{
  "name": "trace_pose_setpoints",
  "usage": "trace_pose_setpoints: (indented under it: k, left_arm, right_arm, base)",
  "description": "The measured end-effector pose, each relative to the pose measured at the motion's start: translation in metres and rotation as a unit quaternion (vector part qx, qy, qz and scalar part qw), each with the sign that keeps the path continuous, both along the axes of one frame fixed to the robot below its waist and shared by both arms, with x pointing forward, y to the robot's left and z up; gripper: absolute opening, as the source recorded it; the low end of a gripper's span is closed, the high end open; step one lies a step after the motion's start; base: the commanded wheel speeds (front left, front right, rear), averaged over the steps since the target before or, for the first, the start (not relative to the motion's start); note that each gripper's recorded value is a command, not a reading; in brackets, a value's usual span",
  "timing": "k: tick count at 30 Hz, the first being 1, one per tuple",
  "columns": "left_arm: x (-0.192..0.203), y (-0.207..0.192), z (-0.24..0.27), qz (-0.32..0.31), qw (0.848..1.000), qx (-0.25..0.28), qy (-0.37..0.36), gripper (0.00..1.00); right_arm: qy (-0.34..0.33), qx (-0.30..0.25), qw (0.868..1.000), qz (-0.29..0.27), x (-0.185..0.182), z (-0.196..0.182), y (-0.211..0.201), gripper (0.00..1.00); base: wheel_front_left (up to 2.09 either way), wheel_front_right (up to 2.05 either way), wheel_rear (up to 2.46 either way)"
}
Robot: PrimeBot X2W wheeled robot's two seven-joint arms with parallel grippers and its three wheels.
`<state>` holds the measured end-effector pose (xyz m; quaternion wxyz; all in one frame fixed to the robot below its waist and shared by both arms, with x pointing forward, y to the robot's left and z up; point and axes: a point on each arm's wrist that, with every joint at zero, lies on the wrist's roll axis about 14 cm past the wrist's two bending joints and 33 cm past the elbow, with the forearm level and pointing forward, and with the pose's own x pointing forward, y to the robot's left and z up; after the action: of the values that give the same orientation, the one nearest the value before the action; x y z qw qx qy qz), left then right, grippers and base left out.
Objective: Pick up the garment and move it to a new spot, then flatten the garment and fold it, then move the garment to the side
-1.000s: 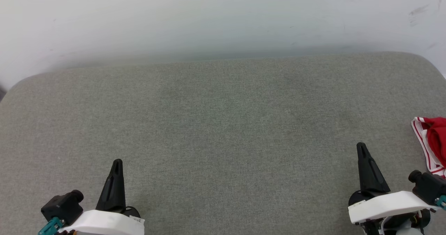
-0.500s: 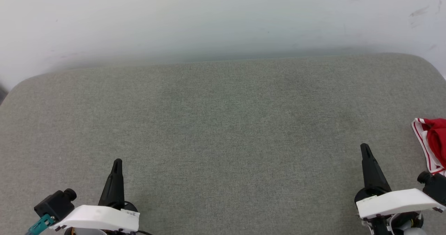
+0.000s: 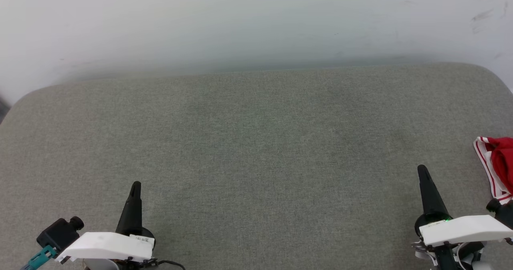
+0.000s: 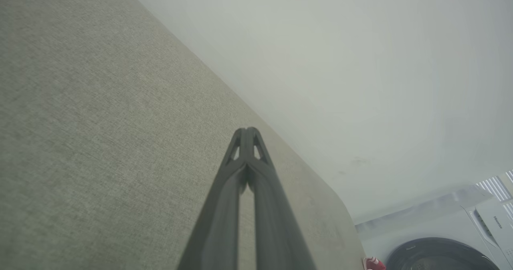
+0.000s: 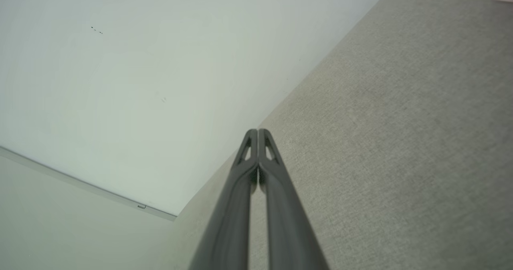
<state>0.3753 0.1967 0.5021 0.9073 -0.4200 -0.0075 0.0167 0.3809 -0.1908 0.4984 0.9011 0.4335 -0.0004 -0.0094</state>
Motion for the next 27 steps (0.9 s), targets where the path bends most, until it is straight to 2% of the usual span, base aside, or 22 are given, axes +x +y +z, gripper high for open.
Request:
trace_pose_setpoints:
  k: [7,27]
  left_arm:
    - [0.0015,0.0009,-0.0024,0.000,0.998,-0.055,0.006,0.00]
    - [0.0054,0.0013,-0.0042,-0.004,0.987,-0.161,0.011,0.00]
  right_arm:
    - [0.006,0.052,0.999,-0.002,0.0002,-0.0017,-0.0024,0.00]
    - [0.009,0.153,0.988,-0.003,0.0029,-0.0009,-0.0054,0.00]
  base:
    - [0.00,0.00,0.00]
    - [0.00,0.00,0.00]
